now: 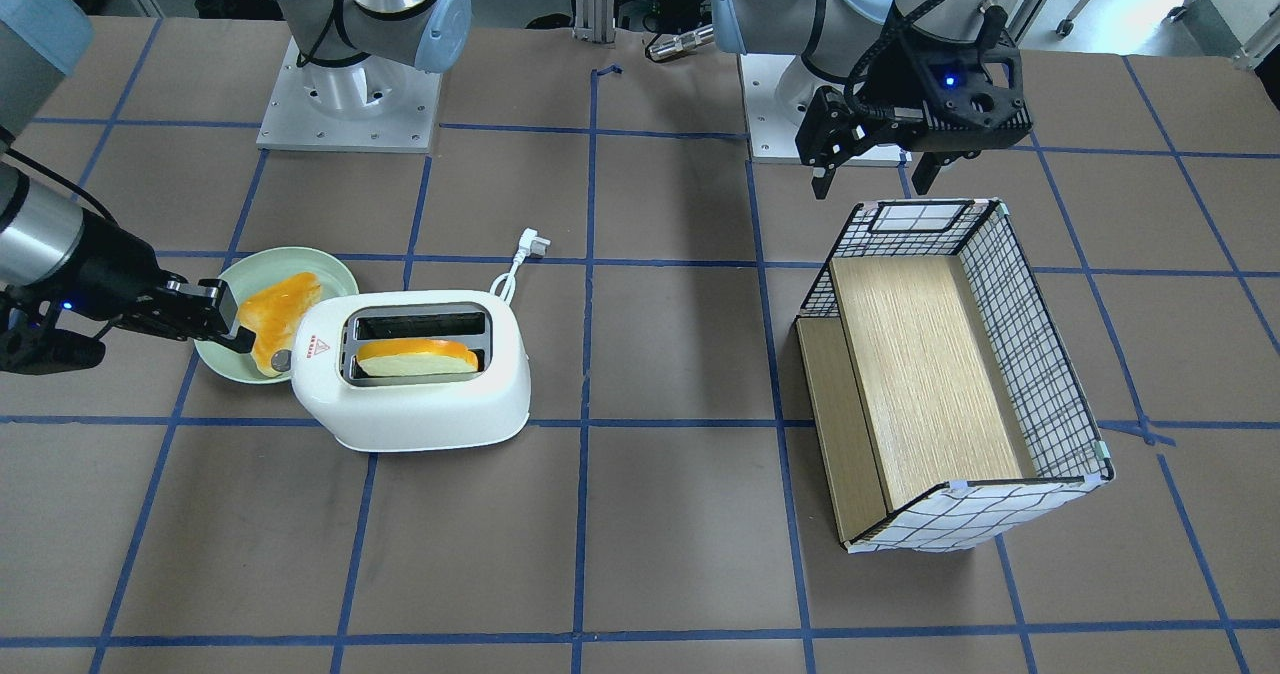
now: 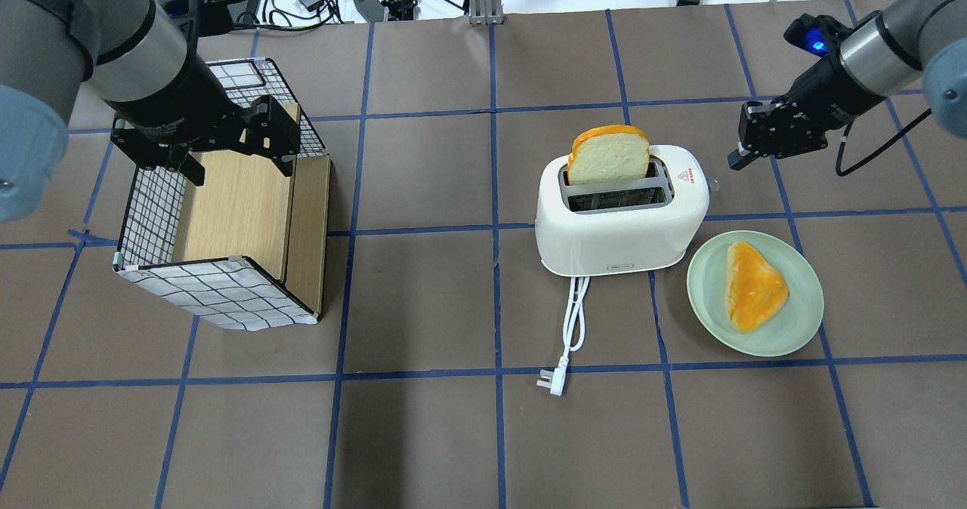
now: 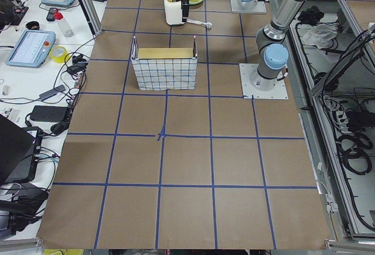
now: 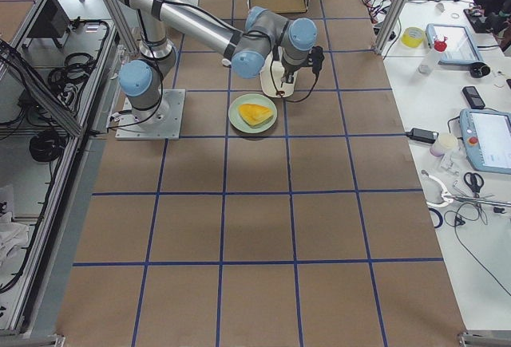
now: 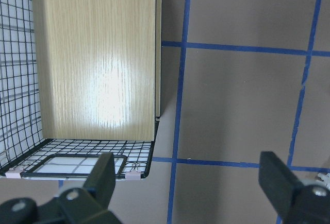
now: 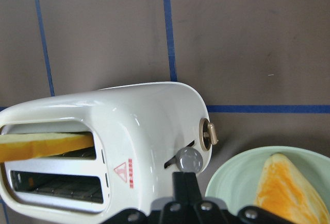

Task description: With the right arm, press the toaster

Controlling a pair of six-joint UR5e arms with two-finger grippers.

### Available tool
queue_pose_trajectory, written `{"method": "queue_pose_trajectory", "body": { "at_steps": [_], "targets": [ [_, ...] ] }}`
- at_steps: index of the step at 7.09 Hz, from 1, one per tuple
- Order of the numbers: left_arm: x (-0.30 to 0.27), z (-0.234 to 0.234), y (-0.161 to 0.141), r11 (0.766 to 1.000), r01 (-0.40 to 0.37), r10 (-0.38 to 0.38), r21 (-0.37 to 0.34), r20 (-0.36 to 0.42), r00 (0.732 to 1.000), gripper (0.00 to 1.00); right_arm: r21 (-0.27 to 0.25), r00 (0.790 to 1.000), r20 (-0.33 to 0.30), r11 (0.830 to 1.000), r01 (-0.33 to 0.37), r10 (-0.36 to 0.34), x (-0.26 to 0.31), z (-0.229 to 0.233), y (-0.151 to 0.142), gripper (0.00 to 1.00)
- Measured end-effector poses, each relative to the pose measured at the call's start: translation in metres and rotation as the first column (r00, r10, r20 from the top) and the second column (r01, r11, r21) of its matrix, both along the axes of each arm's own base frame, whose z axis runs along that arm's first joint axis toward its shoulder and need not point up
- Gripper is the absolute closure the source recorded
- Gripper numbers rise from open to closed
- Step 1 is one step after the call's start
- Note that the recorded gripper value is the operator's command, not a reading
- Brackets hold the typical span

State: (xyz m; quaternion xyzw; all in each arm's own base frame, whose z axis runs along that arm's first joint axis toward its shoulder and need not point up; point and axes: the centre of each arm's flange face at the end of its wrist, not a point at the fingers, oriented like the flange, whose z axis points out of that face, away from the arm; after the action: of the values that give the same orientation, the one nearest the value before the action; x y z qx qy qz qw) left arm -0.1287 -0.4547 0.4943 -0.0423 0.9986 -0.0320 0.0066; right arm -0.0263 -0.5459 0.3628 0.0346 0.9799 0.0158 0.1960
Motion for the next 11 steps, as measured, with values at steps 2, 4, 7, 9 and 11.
{"method": "queue_pose_trajectory", "body": {
  "at_steps": [2,4,7,9,11],
  "targets": [
    [0.0,0.0,0.0,1.0,0.0,0.0,0.0,-0.001,1.0,0.0,0.002,0.996,-0.09,1.0,0.001,-0.001,0.0,0.062,0.014,1.0],
    [0.0,0.0,0.0,1.0,0.0,0.0,0.0,-0.001,1.0,0.0,0.008,0.987,-0.157,0.999,0.036,-0.034,0.015,0.121,0.032,1.0],
    [0.0,0.0,0.0,1.0,0.0,0.0,0.0,-0.001,1.0,0.0,-0.002,0.964,-0.259,0.998,0.065,-0.063,0.098,0.168,0.047,1.0],
    [0.0,0.0,0.0,1.0,0.0,0.0,0.0,-0.001,1.0,0.0,-0.007,0.952,-0.301,0.998,0.063,-0.062,0.143,0.171,0.053,0.9],
    [0.0,0.0,0.0,1.0,0.0,0.0,0.0,-0.001,1.0,0.0,-0.059,0.947,-0.314,0.997,0.045,-0.061,0.153,0.172,0.049,0.19]
  ]
}}
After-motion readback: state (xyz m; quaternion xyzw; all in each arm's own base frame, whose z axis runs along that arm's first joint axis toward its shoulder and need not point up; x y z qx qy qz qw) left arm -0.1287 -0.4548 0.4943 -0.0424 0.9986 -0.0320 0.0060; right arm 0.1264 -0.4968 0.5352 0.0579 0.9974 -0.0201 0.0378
